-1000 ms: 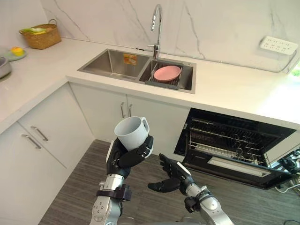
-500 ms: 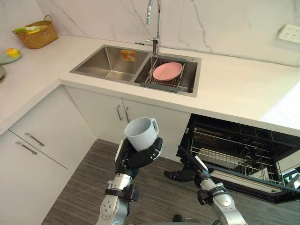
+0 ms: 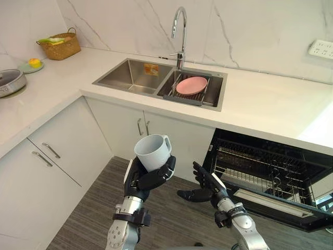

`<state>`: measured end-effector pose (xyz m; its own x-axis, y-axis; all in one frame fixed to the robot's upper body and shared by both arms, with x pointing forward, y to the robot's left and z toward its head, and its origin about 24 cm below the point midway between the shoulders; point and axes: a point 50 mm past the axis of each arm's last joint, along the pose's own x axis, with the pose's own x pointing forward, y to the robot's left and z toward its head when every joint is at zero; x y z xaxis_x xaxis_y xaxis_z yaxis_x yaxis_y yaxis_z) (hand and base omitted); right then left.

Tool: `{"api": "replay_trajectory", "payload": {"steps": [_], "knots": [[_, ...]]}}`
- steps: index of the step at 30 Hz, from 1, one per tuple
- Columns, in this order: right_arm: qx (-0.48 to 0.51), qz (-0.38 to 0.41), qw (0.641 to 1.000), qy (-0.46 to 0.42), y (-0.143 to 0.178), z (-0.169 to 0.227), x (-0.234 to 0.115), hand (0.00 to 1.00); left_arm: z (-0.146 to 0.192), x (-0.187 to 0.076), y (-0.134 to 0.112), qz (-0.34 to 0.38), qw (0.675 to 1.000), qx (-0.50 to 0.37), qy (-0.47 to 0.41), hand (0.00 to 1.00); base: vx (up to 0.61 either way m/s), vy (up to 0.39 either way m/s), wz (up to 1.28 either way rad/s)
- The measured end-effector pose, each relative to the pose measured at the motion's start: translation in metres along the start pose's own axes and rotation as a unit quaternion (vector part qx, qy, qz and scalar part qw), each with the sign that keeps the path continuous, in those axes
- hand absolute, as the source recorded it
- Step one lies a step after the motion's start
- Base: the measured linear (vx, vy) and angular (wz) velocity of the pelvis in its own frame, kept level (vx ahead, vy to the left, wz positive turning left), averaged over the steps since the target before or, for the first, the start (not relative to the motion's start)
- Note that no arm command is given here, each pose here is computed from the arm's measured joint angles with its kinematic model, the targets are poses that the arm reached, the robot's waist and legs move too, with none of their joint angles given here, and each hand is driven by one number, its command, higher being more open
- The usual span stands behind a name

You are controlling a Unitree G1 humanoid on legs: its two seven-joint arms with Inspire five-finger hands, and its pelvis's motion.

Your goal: Walk over to the sink, pick up the cup, carry it to the dishwasher, place the cup inside the dishwasher, then close the dishwasher door

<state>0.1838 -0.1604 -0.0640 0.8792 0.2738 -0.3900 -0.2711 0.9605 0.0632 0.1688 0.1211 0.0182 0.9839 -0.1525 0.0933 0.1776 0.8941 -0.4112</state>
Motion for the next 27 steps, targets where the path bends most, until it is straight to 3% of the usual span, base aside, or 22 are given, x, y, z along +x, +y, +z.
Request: {"api": "replay_trajectory", "payload": {"steps": [9,27], "knots": [[0.032,-0.003,0.999,0.003,0.015,-0.009,-0.009,1.00,0.006,0.008,-0.007,-0.039,0.999,-0.021,-0.025,0.00,-0.01,0.000,0.10],[-0.006,-0.010,0.999,-0.030,0.000,0.010,-0.012,1.00,0.016,0.015,-0.005,-0.032,0.997,-0.056,-0.047,0.00,0.00,0.016,0.19]]}}
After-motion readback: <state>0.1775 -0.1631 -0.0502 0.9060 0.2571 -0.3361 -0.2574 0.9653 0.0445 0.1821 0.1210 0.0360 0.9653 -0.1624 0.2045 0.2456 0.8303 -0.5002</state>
